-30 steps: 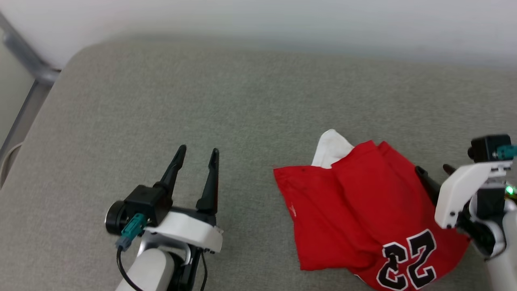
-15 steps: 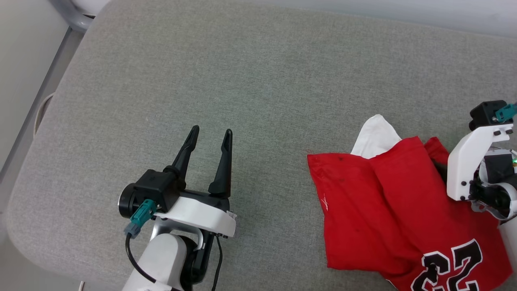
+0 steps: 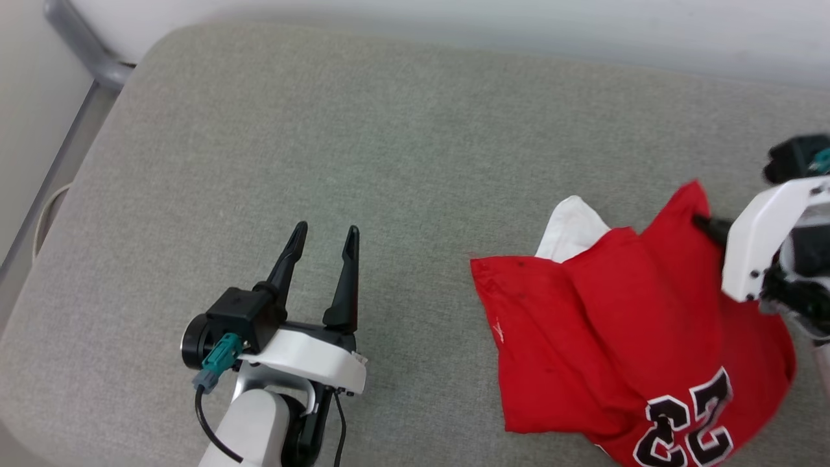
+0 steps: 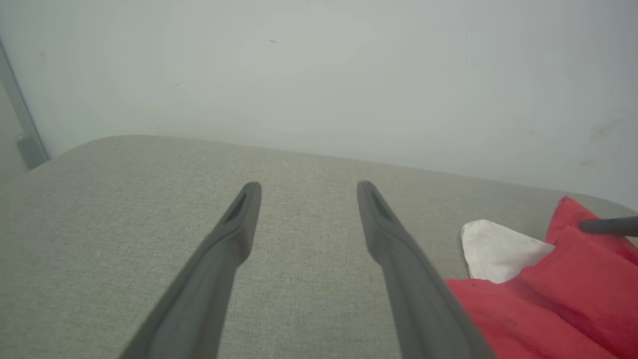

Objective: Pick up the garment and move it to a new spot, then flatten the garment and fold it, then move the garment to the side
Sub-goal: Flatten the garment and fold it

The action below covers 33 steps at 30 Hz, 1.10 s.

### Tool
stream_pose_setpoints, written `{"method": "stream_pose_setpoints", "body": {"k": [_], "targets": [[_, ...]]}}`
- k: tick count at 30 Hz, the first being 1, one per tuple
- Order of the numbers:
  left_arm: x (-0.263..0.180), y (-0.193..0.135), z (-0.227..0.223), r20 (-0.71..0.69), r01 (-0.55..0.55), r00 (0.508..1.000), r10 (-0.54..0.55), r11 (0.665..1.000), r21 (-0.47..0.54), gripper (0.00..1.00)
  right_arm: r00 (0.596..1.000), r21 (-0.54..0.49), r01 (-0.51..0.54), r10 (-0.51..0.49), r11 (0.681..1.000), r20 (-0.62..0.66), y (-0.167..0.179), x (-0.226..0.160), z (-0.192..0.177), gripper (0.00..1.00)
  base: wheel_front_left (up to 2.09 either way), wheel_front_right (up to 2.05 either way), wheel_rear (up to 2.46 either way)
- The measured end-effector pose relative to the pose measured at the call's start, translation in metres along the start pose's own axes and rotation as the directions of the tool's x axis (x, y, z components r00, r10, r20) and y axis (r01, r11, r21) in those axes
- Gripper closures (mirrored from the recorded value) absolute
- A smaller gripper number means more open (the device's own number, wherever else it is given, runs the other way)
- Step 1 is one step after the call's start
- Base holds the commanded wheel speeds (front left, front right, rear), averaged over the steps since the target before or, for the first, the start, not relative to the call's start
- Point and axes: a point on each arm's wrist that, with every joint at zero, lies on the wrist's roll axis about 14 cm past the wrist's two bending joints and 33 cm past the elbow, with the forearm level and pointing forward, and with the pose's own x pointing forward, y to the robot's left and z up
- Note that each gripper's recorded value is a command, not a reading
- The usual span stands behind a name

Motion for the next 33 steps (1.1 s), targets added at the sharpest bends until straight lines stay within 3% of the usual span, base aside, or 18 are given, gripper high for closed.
{"method": "stream_pose_setpoints", "body": {"k": [5,11,16,20,24,27,28,29,30,33], "targets": [[-0.006,-0.008,0.005,0.014,0.022,1.0,-0.022,1.0,-0.008,0.0,0.97,-0.027,0.03,-0.023,0.999,0.242,-0.003,-0.053,0.055,1.0,0.0,0.0,0.0],[-0.014,-0.022,0.012,0.033,0.066,0.997,-0.066,0.998,-0.014,0.0,0.922,0.027,0.106,-0.109,0.994,0.372,-0.017,-0.123,0.036,1.0,0.0,0.0,0.0],[-0.02,-0.028,0.017,0.044,0.083,0.996,-0.083,0.996,-0.014,0.0,0.917,0.225,0.198,-0.261,0.954,0.302,-0.039,-0.163,-0.045,1.0,0.0,0.0,0.0],[-0.025,-0.029,0.014,0.034,0.088,0.996,-0.087,0.996,-0.012,0.0,0.924,0.396,0.26,-0.346,0.881,0.161,-0.047,-0.174,-0.121,1.0,0.0,0.0,0.0],[-0.029,-0.029,0.012,0.023,0.089,0.996,-0.089,0.996,-0.007,0.0,0.925,0.503,0.316,-0.379,0.805,0.025,-0.055,-0.177,-0.185,1.0,0.0,0.0,0.0],[-0.032,-0.028,0.01,0.012,0.086,0.996,-0.086,0.996,-0.007,0.0,0.915,0.523,0.36,-0.401,0.772,-0.039,-0.059,-0.174,-0.217,1.0,0.0,0.0,0.0],[-0.033,-0.027,0.01,0.01,0.086,0.996,-0.086,0.996,-0.007,0.0,0.915,0.537,0.359,-0.4,0.763,-0.043,-0.058,-0.172,-0.222,0.84,0.0,0.0,0.0],[-0.034,-0.027,0.01,0.005,0.084,0.996,-0.084,0.996,-0.008,0.0,0.915,0.541,0.357,-0.4,0.762,-0.04,-0.057,-0.169,-0.225,0.57,0.0,0.0,0.0],[-0.036,-0.026,0.008,0.0,0.081,0.997,-0.081,0.997,-0.007,0.0,0.917,0.542,0.349,-0.397,0.765,-0.031,-0.055,-0.165,-0.225,0.04,0.0,0.0,0.0],[-0.038,-0.023,0.006,-0.012,0.075,0.997,-0.076,0.997,-0.003,0.0,0.912,0.548,0.306,-0.405,0.778,0.066,-0.052,-0.155,-0.205,0.0,0.0,0.0,0.0]]}}
